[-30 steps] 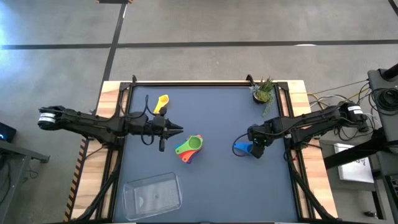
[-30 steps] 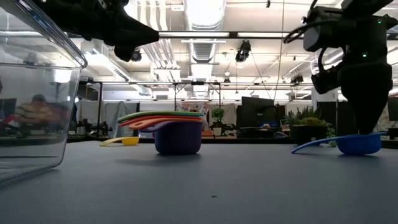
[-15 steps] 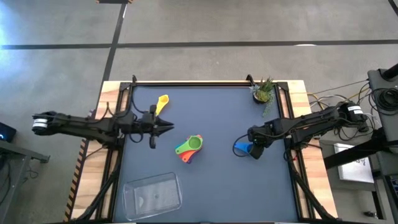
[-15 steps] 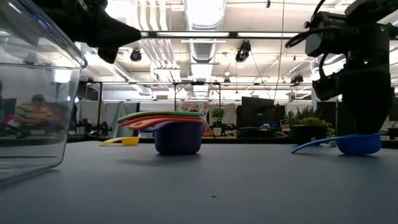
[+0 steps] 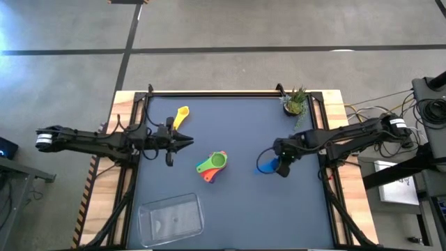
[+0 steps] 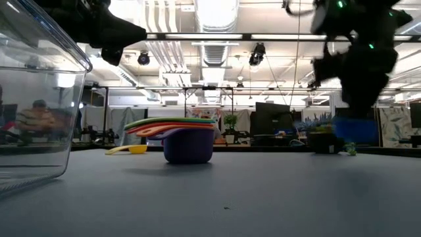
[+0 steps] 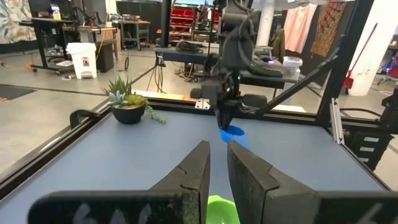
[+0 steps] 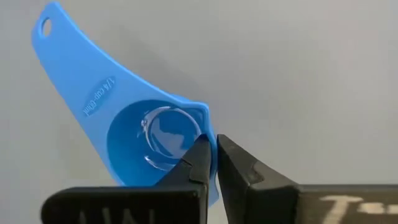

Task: Nest measuring cups in basket
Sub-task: Stack the blue measuring cup on top of the light green measuring cup

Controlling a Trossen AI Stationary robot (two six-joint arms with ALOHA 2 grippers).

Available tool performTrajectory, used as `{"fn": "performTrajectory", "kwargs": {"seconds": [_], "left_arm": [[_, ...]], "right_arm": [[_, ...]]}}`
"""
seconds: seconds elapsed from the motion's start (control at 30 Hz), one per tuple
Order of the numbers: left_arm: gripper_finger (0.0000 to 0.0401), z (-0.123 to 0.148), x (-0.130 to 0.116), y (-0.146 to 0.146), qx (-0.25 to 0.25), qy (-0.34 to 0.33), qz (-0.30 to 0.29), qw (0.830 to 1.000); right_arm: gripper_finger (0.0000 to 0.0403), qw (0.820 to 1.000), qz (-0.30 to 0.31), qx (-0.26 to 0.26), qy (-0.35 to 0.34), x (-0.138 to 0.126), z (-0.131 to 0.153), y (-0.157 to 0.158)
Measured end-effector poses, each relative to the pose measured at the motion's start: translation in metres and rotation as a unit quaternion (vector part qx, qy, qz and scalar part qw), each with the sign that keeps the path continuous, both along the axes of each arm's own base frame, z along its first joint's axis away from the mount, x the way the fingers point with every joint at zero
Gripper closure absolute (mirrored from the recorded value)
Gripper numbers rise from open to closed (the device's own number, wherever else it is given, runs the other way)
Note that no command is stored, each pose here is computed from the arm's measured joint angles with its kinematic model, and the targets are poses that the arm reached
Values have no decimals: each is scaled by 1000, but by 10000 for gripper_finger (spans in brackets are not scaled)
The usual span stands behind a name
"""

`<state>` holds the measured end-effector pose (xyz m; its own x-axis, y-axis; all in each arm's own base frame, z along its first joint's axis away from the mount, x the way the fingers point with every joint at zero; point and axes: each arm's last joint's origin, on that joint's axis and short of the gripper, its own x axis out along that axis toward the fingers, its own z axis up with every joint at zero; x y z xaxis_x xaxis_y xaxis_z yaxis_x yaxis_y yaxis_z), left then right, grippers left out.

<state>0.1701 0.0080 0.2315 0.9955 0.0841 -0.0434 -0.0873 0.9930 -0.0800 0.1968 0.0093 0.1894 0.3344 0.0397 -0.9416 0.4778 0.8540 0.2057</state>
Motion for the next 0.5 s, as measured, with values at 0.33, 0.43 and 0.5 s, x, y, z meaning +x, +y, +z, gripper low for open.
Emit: {"fn": "performTrajectory", "kwargs": {"seconds": [0.33, 0.43, 0.5], "left_arm": [[363, 3, 0, 1, -25, -14, 15, 999], [363, 4, -1, 2, -44, -14, 29, 999], [363, 6, -1, 2, -45, -19, 29, 998]], "right_arm": [[394, 946, 176, -143, -232, 58, 72, -13], [394, 928, 208, -174, -255, 76, 86, -16], [394, 920, 226, -190, -257, 91, 90, -18]]}}
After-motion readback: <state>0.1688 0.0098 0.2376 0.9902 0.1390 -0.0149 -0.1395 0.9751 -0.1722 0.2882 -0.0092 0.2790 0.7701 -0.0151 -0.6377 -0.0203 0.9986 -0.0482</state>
